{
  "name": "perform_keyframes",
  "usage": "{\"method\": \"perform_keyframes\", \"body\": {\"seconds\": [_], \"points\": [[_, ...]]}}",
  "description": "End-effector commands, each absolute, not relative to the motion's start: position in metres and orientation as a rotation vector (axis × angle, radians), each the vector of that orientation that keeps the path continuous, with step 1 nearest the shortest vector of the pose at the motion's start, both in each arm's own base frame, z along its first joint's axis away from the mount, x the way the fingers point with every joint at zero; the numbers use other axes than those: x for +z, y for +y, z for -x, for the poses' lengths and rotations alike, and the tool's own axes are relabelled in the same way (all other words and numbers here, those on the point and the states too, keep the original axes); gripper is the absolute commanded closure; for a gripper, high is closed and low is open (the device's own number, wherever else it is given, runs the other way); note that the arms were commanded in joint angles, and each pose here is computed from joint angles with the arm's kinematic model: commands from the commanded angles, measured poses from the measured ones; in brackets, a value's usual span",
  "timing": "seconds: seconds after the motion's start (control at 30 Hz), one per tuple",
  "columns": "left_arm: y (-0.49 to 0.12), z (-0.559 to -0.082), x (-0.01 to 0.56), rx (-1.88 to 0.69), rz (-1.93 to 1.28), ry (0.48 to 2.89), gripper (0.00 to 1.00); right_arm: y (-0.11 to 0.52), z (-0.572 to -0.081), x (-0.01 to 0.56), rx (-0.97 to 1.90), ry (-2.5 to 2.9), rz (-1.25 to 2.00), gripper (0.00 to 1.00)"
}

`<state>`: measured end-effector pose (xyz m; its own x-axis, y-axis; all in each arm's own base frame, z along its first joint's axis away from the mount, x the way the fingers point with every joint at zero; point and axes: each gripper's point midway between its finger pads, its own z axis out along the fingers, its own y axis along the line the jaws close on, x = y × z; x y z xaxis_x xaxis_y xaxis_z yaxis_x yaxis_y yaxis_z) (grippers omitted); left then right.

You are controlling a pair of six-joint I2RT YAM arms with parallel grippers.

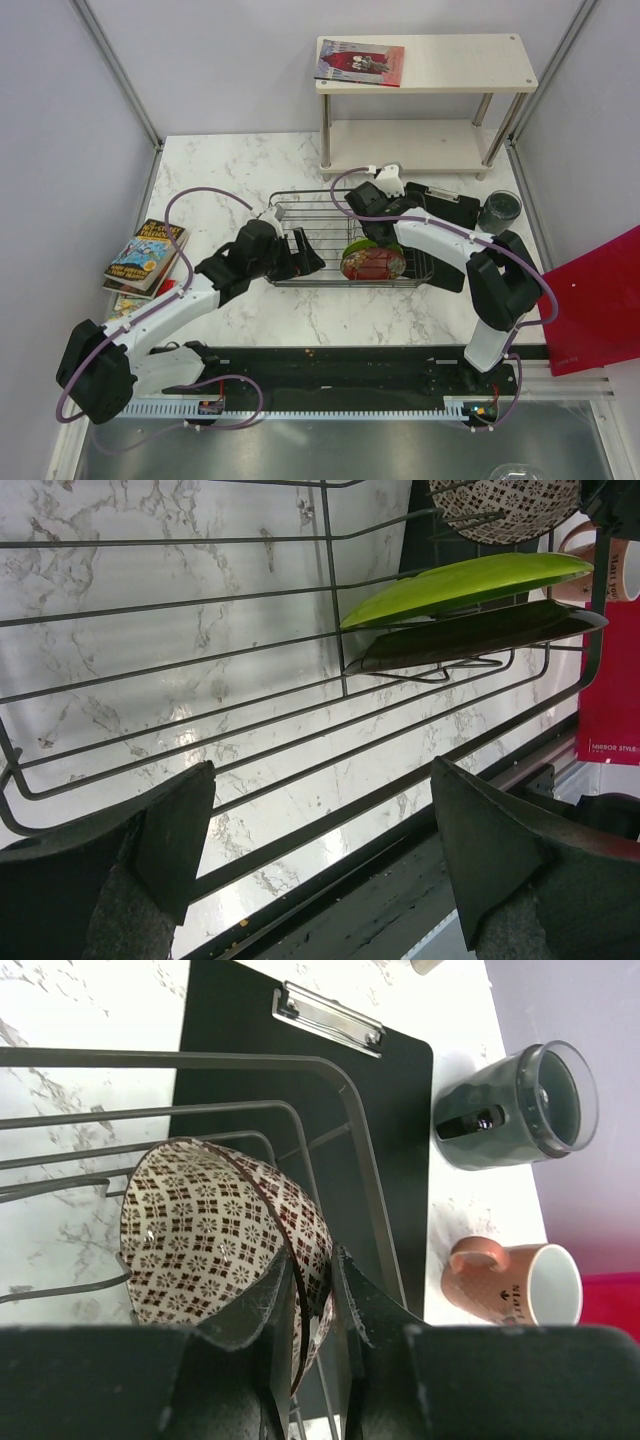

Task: Unload the mixed dishes from the dish rack
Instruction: Pick up the bowl from the dish rack.

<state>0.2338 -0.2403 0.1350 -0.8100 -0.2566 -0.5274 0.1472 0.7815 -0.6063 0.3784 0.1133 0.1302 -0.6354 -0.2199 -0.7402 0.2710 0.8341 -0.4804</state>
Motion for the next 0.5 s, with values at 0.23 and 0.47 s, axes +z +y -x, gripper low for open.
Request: {"method": "perform_keyframes", "body": {"seconds": [0.23, 0.47], "points": [[-0.243, -0.218, 0.105, -0.888, 0.139, 2.491, 0.06, 0.117, -0.379, 0.166, -0.877, 2.008, -0.036, 1.0], [-0.243, -0.218, 0.105, -0.884, 0.139, 2.489, 0.06, 0.117, -0.376, 0.159, -0.976, 1.968, 0.0, 1.0]]}}
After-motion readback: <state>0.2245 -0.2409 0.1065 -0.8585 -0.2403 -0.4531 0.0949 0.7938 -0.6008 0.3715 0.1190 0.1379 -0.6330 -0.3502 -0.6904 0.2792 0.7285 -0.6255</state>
